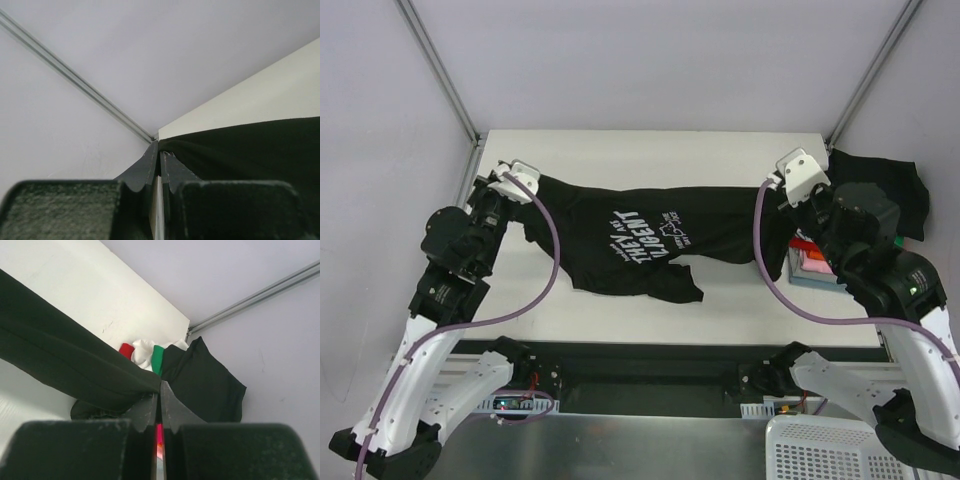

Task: Fold and stack the t-shirts
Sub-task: Flatten the tshirt out

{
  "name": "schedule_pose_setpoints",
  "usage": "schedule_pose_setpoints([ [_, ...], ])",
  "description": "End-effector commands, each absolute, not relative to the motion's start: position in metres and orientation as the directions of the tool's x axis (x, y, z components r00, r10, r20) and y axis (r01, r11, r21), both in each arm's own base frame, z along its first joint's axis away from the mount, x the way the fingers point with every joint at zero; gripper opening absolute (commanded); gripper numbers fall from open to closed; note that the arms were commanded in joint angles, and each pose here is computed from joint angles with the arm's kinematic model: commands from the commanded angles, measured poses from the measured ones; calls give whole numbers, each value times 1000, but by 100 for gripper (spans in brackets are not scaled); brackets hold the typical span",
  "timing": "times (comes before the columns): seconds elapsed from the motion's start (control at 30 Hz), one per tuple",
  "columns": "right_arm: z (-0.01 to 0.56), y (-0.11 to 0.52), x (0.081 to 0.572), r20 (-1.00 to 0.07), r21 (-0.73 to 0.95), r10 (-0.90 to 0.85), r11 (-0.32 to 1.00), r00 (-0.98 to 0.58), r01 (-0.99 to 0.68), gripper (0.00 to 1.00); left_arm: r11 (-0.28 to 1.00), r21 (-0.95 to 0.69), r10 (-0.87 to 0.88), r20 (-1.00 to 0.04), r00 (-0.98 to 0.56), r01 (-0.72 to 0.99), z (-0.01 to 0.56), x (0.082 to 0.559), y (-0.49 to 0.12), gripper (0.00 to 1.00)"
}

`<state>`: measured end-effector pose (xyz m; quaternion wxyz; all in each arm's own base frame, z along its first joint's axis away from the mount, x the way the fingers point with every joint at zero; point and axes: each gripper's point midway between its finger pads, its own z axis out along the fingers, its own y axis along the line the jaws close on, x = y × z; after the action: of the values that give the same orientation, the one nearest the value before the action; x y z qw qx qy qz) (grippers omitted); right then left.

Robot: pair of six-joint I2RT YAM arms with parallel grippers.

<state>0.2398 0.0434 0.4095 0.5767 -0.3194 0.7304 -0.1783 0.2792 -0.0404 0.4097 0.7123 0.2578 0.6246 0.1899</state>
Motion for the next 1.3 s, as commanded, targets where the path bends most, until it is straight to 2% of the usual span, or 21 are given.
schedule_pose_setpoints([
  [0.0, 419, 42, 225, -770, -586, -630, 761, -102, -277, 1, 823, 554, 523, -825, 216, 123, 428, 260, -52, 0],
  [0.4, 435, 38, 189, -813, -552, -582, 768, 4, -325, 1, 854, 510, 451, -824, 343, 103, 472, 200, -37, 0],
  [0.8, 497, 3, 175, -824, -566, -556, 816, 112, -114, 1, 918, 393, 378, -836, 398, -45, 529, 168, -1, 0],
  [1.27, 550, -30, 168, -842, -500, -512, 859, 172, 109, 1, 934, 323, 359, -839, 410, -156, 582, 172, 16, 0],
])
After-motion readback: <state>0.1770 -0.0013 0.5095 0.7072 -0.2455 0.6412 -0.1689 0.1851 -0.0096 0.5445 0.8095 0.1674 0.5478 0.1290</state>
